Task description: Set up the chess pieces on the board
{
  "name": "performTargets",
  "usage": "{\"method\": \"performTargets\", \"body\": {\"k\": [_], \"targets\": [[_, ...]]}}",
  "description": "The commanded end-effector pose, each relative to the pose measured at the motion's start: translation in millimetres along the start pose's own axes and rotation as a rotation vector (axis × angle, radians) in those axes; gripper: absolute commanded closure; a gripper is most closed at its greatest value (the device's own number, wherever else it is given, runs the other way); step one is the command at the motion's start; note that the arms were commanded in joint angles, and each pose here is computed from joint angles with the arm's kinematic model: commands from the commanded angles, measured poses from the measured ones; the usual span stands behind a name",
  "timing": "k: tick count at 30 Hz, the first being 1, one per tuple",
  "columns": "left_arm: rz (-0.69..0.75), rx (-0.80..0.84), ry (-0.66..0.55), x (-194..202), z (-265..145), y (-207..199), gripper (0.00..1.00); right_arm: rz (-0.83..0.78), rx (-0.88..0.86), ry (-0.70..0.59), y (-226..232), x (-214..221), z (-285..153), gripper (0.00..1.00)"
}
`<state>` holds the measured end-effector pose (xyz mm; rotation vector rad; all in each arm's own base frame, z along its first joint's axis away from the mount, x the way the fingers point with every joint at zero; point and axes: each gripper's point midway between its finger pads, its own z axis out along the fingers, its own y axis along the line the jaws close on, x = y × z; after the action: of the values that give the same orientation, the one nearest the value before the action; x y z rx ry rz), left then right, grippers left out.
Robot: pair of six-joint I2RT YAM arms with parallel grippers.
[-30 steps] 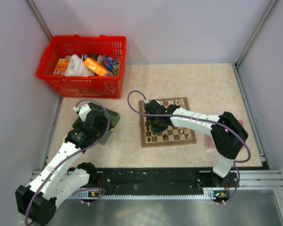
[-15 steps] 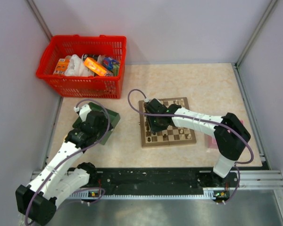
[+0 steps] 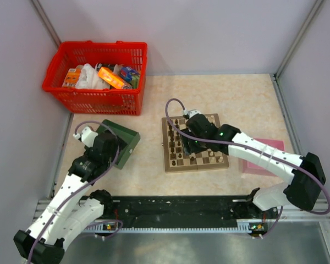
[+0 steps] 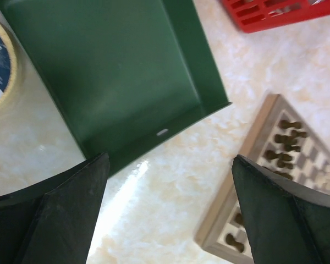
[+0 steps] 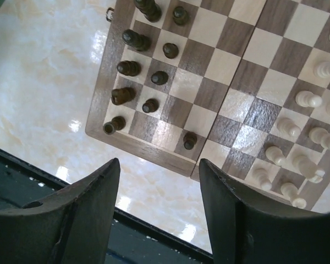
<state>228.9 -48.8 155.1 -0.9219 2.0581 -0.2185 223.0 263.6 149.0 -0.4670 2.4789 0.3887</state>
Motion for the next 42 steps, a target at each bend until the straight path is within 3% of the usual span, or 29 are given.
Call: {"method": "performTargets", "body": {"k": [1,6,15,25,32,42], "targets": [[-0.182,0.051,-0.034,-7.5,-0.7,-13.5,0.01,-0.017,0.013,-0.007,-6.1,9.3,-7.1,0.4],[-0.128,0.043,-0.006,-5.9,-1.9,-17.4,0.01,0.025,-0.013,-0.057,3.1,-8.1,-13.9,0.38],[0.094,0.06,-0.022,-20.2,-11.5,-22.5,0.01,0.156,0.158,-0.161,-29.8,-17.3,-23.9,0.3],[0.229,-0.012,-0.134,-38.9,-18.1,8.3,0.01,0.155,0.211,-0.032,-23.7,-16.4,-11.3,0.27],[0.266,0.014,-0.182,-56.6,-21.9,-8.3,0.01,0.125,0.259,0.005,-38.0,5.3,1.0,0.25],[0.281,0.019,-0.171,-56.7,-22.5,-11.5,0.01,0.096,0.222,0.014,-21.5,-11.0,25.0,0.3]]}}
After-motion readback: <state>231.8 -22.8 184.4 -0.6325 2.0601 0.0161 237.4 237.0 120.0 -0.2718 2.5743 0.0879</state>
